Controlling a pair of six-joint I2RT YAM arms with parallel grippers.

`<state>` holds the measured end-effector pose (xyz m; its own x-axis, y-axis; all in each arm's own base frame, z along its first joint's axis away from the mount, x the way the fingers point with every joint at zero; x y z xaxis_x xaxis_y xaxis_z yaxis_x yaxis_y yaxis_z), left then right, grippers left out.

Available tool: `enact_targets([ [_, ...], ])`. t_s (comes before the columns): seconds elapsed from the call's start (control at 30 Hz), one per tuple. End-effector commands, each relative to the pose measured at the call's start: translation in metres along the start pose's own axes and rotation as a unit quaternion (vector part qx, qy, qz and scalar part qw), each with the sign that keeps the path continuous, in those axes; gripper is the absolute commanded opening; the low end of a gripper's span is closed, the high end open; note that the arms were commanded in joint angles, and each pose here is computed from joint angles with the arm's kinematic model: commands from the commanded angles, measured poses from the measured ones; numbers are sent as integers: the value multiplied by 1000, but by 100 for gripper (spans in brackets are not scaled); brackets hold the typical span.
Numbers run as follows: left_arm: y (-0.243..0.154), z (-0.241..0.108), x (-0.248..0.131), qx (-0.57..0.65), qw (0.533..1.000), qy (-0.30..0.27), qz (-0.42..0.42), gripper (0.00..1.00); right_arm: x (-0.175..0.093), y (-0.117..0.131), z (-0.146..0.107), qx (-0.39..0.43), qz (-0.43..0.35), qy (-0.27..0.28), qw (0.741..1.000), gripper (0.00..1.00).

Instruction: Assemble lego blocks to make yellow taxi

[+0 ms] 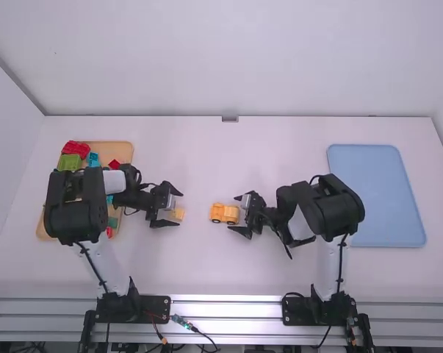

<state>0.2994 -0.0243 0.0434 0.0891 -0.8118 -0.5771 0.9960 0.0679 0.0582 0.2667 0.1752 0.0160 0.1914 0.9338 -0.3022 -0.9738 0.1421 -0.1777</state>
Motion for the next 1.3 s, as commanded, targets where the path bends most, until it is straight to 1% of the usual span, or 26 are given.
enact_targets([
  [0.0,-9,-9,8,-32,999,-17,-13,99,5,-7,1,2,7,-5,1000,99],
  [0.13,-17,-10,9,-30,999,-21,-30,99,5,-6,5,-1,25,-20,999,99],
  [0.3,-15,-11,6,-41,999,-15,-28,99,3,-4,2,-3,11,-11,1000,99],
  [0.43,-11,-14,8,-54,998,-1,-25,99,1,-2,5,-14,4,-17,1000,99],
  [0.47,-11,-14,7,-54,998,0,-24,97,0,-1,5,-18,3,-19,1000,99],
  [0.5,-11,-15,7,-55,998,1,-23,92,0,-1,6,-19,1,-19,1000,99],
  [0.53,-12,-15,7,-55,998,4,-25,81,0,1,6,-22,0,-20,1000,99],
  [0.57,-12,-15,8,-53,998,6,-27,74,-1,1,6,-21,-2,-18,1000,99],
  [0.6,-12,-16,8,-53,998,8,-27,71,-1,0,5,-20,-6,-15,1000,99],
  [0.63,-12,-16,7,-55,998,7,-26,70,-1,-1,3,-17,-8,-11,1000,99],
  [0.67,-12,-16,6,-55,998,5,-24,67,0,-2,3,-12,-4,-9,1000,99],
  [0.73,-12,-16,6,-55,998,6,-24,64,1,-3,2,-8,0,-9,1000,99],
  [0.77,-12,-15,8,-54,998,7,-27,59,3,-4,1,0,6,-7,1000,99],
  [0.8,-12,-15,8,-54,998,7,-27,58,4,-6,1,4,7,-5,1000,99],
  [0.87,-12,-16,7,-55,998,7,-25,57,6,-6,-1,11,12,-1,1000,99],
  [0.9,-11,-16,6,-55,998,4,-23,54,7,-6,-1,7,15,1,1000,99],
  [1.03,-11,-15,8,-52,998,4,-25,52,12,-3,-1,3,27,5,1000,99],
  [1.1,-11,-16,7,-53,998,4,-23,47,14,-4,-1,2,27,10,1000,99],
  [1.2,-11,-15,8,-51,998,4,-25,42,14,-1,0,-4,27,8,1000,99],
  [1.23,-11,-15,8,-51,998,4,-25,39,13,0,0,-10,25,6,1000,99],
  [1.27,-11,-15,8,-51,998,4,-25,39,13,1,0,-12,25,7,1000,99],
])
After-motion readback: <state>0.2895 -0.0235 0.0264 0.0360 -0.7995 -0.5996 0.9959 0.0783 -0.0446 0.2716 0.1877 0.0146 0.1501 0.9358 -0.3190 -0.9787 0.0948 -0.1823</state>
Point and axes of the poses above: each hand's point on the last joint's axis, 136 mm out from that joint toward the fingers, its own x axis out along the fingers, its own y axis along the line the jaws close on, z = x × y, the point moved 7 cm from there along -x, back along the fingers, and after that the axes turned 7 degrees about -x, right-handed, at the moved point
